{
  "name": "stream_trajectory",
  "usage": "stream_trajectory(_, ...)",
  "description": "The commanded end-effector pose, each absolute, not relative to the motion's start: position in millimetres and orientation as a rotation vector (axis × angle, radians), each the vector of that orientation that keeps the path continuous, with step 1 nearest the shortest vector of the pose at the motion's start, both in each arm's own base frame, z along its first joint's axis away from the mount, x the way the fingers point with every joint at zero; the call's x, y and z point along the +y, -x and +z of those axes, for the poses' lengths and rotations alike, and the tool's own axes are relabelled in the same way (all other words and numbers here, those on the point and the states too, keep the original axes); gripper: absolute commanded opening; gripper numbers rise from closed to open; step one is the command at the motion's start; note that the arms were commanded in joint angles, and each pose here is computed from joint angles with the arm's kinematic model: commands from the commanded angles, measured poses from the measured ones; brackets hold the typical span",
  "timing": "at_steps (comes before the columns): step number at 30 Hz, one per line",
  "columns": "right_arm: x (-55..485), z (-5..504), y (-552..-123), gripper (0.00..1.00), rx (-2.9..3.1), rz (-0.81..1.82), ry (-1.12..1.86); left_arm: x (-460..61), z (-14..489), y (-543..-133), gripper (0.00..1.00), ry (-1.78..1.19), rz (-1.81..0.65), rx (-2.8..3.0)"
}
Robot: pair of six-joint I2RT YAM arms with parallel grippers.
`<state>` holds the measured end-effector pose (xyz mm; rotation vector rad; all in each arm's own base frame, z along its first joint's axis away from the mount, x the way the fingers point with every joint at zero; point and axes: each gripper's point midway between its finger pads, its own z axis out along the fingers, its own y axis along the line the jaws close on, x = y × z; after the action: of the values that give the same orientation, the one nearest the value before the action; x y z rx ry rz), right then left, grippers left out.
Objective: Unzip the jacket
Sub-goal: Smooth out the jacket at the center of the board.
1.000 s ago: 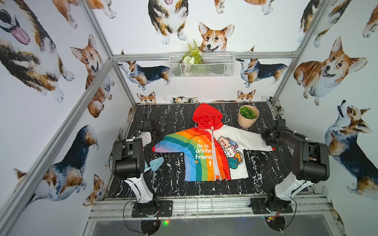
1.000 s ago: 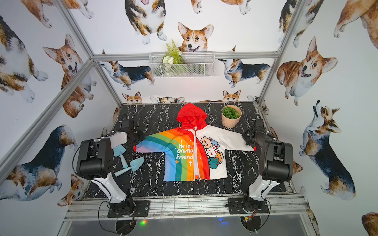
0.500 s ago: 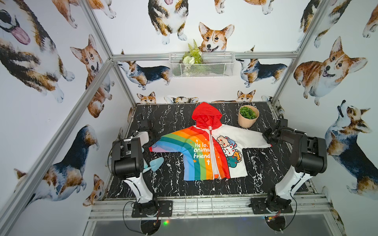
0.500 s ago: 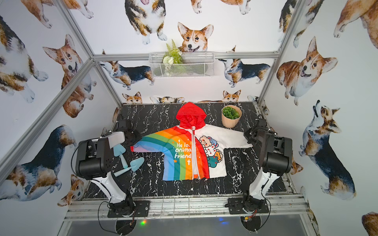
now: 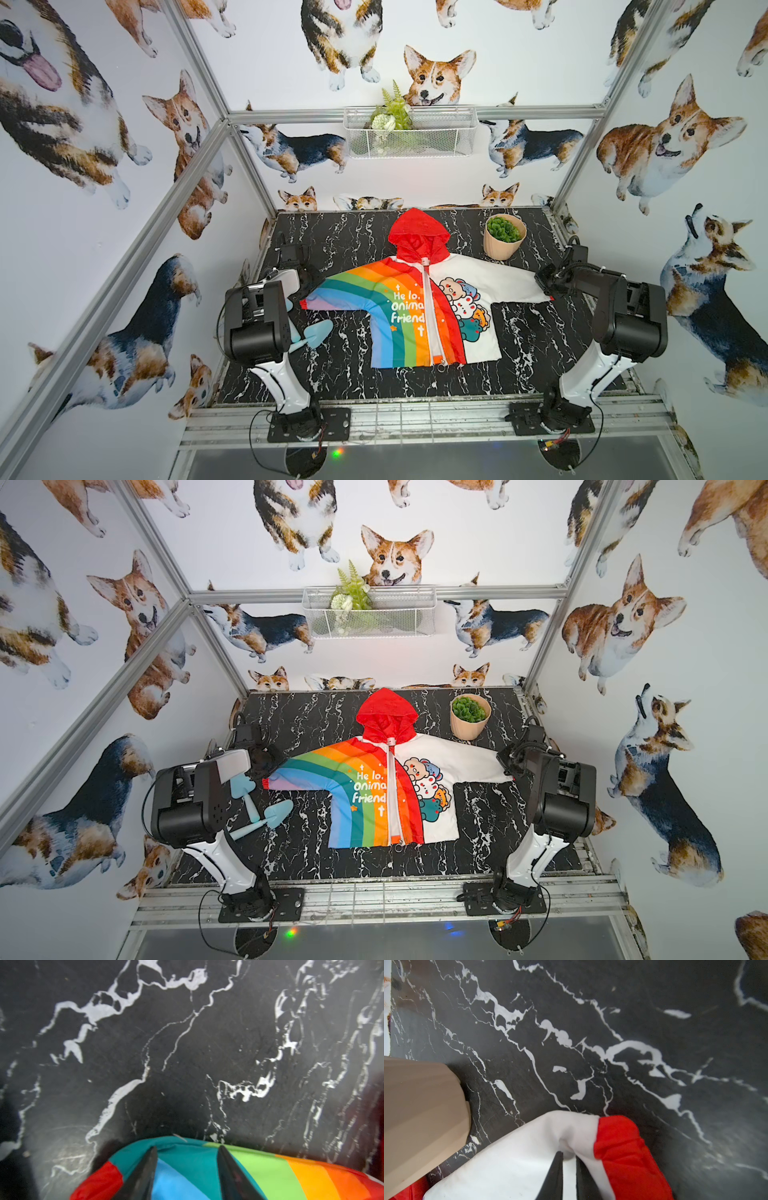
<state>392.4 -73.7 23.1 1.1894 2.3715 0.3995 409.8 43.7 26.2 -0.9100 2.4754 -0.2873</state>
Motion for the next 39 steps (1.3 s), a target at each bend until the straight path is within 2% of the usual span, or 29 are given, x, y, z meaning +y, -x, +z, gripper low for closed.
stream_trajectory(1, -70, 37, -378, 0.21, 2.364, 0.391, -1.168, 33, 45, -402, 0.74, 0.877, -0.375, 2.451)
stream_trajectory(4, -76, 70, -374, 0.27, 2.311, 0.284, -1.1, 36, 87, -405, 0.98, 0.82, -0.377, 2.345)
stream_trajectory(8, -70, 109, -367, 0.39, 2.237, 0.196, -0.998, 39, 126, -399, 1.0, 0.755, -0.345, 2.229)
stream_trajectory(11, -39, 135, -367, 0.39, 2.217, 0.219, -0.836, 11, 147, -400, 1.0, 0.608, -0.37, 2.207)
stream_trajectory(16, 66, 147, -375, 0.29, 2.299, 0.435, -0.388, -121, 162, -405, 0.86, 0.143, -0.504, 2.253)
stream_trajectory(22, 150, 115, -370, 0.24, 2.45, 0.498, -0.017, -233, 129, -412, 0.66, -0.13, -0.608, 2.34)
stream_trajectory(27, 183, 79, -373, 0.24, 2.584, 0.398, 0.171, -262, 93, -418, 0.53, -0.152, -0.624, 2.417)
stream_trajectory(33, 195, 49, -395, 0.21, 2.686, 0.348, 0.16, -254, 59, -426, 0.38, -0.094, -0.536, 2.505)
stream_trajectory(39, 196, 23, -404, 0.2, 2.768, 0.299, 0.119, -234, 30, -434, 0.33, 0.0, -0.472, 2.575)
